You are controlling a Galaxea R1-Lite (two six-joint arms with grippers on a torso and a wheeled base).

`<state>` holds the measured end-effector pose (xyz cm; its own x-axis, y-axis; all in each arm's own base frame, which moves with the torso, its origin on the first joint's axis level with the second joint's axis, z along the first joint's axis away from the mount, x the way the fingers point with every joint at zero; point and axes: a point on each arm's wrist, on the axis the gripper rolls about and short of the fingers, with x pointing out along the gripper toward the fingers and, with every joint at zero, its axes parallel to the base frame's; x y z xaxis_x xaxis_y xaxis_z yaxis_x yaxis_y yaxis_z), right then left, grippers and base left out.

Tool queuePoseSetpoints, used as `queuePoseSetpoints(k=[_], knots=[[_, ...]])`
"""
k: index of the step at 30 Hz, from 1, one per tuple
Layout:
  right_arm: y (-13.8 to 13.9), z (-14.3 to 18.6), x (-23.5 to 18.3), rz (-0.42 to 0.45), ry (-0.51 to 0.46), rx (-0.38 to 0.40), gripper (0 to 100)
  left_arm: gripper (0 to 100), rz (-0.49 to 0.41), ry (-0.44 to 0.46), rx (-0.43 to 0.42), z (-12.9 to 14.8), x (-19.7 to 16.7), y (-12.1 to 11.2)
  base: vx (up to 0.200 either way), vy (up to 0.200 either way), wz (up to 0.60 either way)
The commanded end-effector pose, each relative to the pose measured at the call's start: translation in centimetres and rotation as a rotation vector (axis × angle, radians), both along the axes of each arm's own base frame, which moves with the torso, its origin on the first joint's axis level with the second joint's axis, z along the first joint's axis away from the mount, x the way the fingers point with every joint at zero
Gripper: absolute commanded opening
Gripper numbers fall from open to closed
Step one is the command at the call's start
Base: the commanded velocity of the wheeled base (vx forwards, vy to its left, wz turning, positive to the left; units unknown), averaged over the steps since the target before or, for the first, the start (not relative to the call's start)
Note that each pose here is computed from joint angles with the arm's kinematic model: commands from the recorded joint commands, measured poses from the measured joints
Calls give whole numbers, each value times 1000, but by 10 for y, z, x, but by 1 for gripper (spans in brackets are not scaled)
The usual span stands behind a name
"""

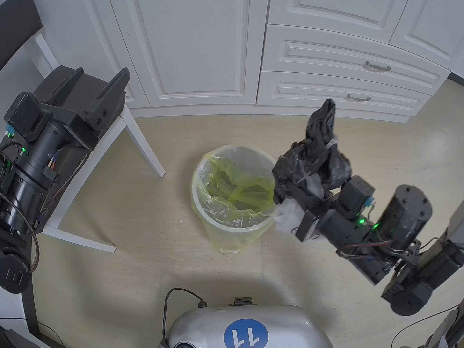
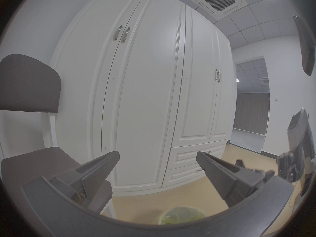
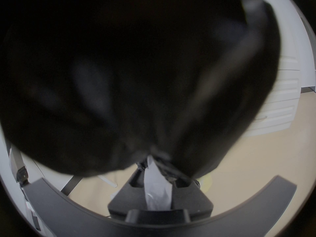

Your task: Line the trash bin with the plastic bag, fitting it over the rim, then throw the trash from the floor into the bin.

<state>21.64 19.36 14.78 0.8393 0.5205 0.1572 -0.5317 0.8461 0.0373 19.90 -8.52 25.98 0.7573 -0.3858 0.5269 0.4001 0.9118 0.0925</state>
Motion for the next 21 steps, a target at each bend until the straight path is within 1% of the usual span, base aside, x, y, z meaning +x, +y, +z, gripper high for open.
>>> queuePoseSetpoints(k=[1, 2, 5, 6, 7, 9, 11, 15, 16, 18, 20, 21], knots=[[40, -48, 39, 9, 55, -42, 0, 100, 15, 19, 2, -4, 5, 0, 0, 0, 0], [51, -47, 53, 4, 35, -1, 0, 100, 16, 22, 2, -5, 5, 0, 0, 0, 0], [70, -56, 78, 8, 29, 79, 0, 100, 19, 22, 4, -6, 4, 1, 0, 0, 0], [76, -59, 87, 11, 23, 101, 0, 100, 19, 18, 3, -5, 3, 1, 0, 0, 0], [77, -59, 88, 13, 21, 104, 0, 100, 19, 18, 3, -5, 3, 1, 0, 0, 0], [95, -67, 112, 4, -26, 149, 0, 100, 19, 14, 1, -5, 3, 1, 0, 0, 0], [101, -77, 125, -6, -38, 160, 0, 100, 19, 18, 3, -6, 3, 1, 0, 0, 0], [101, -97, 144, -32, -39, 158, 0, 100, 0, 28, 13, -9, 1, -3, 0, 0, 0], [102, -98, 145, -33, -41, 160, 0, 100, -3, 30, 14, -10, 1, -3, 0, 0, 0], [106, -108, 158, -43, -59, 175, 0, 100, -23, 41, 19, -13, 0, -7, 0, 0, 0], [107, -111, 162, -47, -68, 182, 0, 100, -24, 48, 22, -14, 1, -9, 0, 0, 0], [110, -121, 172, -61, -79, 193, 0, 100, -23, 66, 30, -19, 7, -11, 0, 0, 0]])
